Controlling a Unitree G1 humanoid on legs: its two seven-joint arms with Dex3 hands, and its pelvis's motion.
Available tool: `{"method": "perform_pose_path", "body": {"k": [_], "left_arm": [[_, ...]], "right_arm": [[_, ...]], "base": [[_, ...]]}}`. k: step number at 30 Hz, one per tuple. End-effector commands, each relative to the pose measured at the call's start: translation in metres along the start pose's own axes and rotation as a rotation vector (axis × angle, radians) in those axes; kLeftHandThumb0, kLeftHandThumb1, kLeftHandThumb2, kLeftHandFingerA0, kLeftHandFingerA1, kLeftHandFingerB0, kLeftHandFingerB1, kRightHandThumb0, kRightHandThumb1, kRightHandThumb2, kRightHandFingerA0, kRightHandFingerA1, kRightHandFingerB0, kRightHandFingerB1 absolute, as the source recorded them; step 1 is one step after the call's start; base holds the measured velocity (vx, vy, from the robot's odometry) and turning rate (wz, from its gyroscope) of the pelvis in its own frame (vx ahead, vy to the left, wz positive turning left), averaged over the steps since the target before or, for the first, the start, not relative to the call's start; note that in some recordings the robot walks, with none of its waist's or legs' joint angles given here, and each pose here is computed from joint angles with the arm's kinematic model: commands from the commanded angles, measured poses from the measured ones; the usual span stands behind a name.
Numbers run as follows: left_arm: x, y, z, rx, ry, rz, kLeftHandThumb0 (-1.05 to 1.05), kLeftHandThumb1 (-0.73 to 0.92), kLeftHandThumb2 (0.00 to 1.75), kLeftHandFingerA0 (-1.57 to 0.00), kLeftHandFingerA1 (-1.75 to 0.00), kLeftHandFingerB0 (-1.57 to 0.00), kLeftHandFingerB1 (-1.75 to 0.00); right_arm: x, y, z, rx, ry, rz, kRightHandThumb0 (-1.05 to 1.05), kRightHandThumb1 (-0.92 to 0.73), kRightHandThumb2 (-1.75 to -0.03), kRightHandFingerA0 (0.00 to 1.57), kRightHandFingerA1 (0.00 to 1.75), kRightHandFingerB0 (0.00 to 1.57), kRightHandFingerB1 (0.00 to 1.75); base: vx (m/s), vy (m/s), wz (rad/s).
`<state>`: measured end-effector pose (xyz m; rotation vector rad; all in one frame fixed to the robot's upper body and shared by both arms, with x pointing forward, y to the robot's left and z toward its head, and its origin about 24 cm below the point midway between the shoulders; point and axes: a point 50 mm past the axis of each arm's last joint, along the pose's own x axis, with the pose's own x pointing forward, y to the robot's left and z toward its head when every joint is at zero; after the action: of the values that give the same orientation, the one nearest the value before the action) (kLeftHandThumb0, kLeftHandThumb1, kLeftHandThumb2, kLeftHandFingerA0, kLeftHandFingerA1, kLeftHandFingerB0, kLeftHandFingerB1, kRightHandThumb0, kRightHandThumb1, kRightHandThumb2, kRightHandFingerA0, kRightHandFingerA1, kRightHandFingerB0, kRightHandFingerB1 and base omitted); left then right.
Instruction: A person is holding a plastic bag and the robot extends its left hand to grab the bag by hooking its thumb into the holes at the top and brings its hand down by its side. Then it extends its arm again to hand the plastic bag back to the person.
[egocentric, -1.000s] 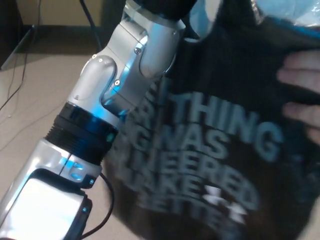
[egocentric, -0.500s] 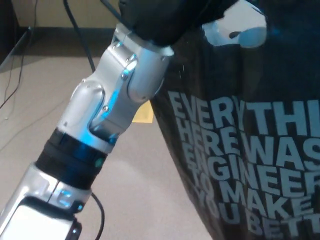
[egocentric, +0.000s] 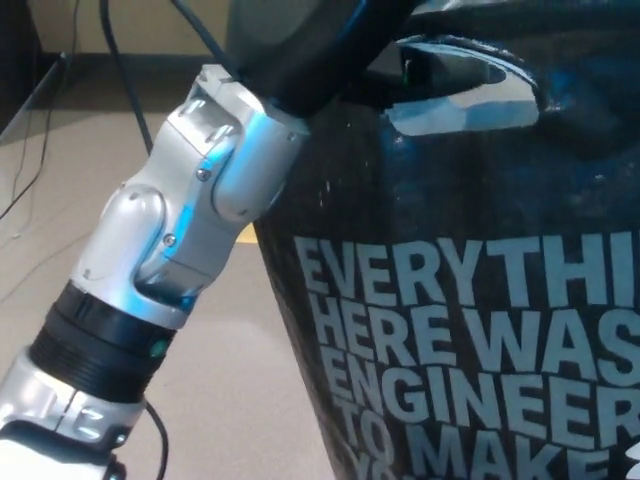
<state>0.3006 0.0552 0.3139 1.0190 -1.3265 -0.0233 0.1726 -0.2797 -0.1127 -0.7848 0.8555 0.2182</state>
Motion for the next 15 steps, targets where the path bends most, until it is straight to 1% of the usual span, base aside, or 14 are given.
{"method": "perform_pose_path", "body": {"k": [1,2,3,4,5,7,8,9,10,11,12,14,15], "left_arm": [[-0.043,-0.013,-0.026,-0.164,0.261,-0.640,-0.92,0.45,0.55,0.00,0.00,0.00,0.00],[-0.045,-0.012,-0.025,-0.161,0.266,-0.651,-0.95,0.40,0.64,0.00,0.00,0.00,0.00],[-0.046,-0.011,-0.025,-0.161,0.267,-0.653,-0.95,0.40,0.64,0.00,0.00,0.00,0.00],[-0.047,-0.010,-0.025,-0.165,0.263,-0.654,-0.91,0.45,0.55,0.00,0.00,0.00,0.00],[-0.049,-0.009,-0.025,-0.158,0.258,-0.658,-0.97,0.41,0.66,0.00,0.00,0.00,0.00],[-0.053,-0.007,-0.028,-0.140,0.251,-0.666,-0.98,0.41,0.67,0.00,0.00,0.00,0.00],[-0.054,-0.006,-0.029,-0.138,0.254,-0.675,-0.95,0.47,0.56,0.00,0.00,0.00,0.00],[-0.056,-0.005,-0.030,-0.142,0.260,-0.689,-0.97,0.42,0.68,0.00,0.00,0.00,0.00],[-0.058,-0.004,-0.031,-0.146,0.263,-0.696,-0.97,0.42,0.68,0.00,0.00,0.00,0.00],[-0.066,-0.003,-0.031,-0.135,0.265,-0.723,-0.95,0.47,0.56,0.00,0.00,0.00,0.00],[-0.071,-0.002,-0.032,-0.120,0.265,-0.739,-1.01,0.43,0.69,0.00,0.00,0.00,0.00],[-0.079,-0.001,-0.031,-0.094,0.269,-0.756,-1.02,0.45,0.68,0.00,-0.01,0.00,0.00],[-0.084,0.000,-0.032,-0.106,0.280,-0.760,-0.97,0.41,0.67,0.00,-0.01,0.00,-0.01]], "right_arm": [[0.000,-0.004,0.000,-0.015,-0.002,0.002,-0.34,-0.68,-0.60,0.68,0.46,0.59,0.41],[0.000,-0.005,0.000,-0.019,-0.003,0.005,-0.35,-0.68,-0.60,0.70,0.47,0.59,0.41],[0.000,-0.005,0.001,-0.020,-0.004,0.006,-0.35,-0.68,-0.60,0.70,0.47,0.59,0.41],[0.001,-0.005,0.002,-0.021,-0.007,0.006,-0.37,-0.69,-0.60,0.71,0.47,0.59,0.40],[0.002,-0.006,0.004,-0.017,-0.008,0.007,-0.36,-0.69,-0.61,0.70,0.47,0.58,0.41],[0.003,-0.010,0.008,-0.010,-0.013,0.002,-0.36,-0.69,-0.61,0.68,0.46,0.59,0.40],[0.004,-0.012,0.009,-0.007,-0.012,-0.002,-0.37,-0.69,-0.61,0.69,0.45,0.58,0.39],[0.004,-0.013,0.010,-0.004,-0.009,-0.003,-0.36,-0.69,-0.61,0.69,0.46,0.59,0.40],[0.004,-0.013,0.010,-0.006,-0.008,-0.003,-0.36,-0.69,-0.61,0.69,0.46,0.59,0.40],[0.003,-0.012,0.007,-0.024,-0.004,0.001,-0.36,-0.69,-0.61,0.68,0.45,0.58,0.40],[0.003,-0.011,0.006,-0.035,-0.004,0.004,-0.36,-0.69,-0.61,0.67,0.45,0.57,0.40],[0.002,-0.010,0.004,-0.034,0.002,0.006,-0.36,-0.69,-0.61,0.68,0.46,0.58,0.40],[0.002,-0.011,0.004,-0.029,0.006,0.002,-0.35,-0.69,-0.61,0.66,0.45,0.57,0.40]], "base": [[0.00,0.000,0.00],[0.00,0.000,0.00],[0.00,0.000,0.00],[0.00,0.000,0.00],[0.00,0.000,0.00],[0.00,0.000,0.00],[0.00,0.000,0.00],[0.00,0.000,0.00],[0.00,0.000,0.00],[0.00,0.000,0.00],[0.00,0.000,0.00],[0.00,0.000,0.00],[0.00,0.000,0.00]]}}
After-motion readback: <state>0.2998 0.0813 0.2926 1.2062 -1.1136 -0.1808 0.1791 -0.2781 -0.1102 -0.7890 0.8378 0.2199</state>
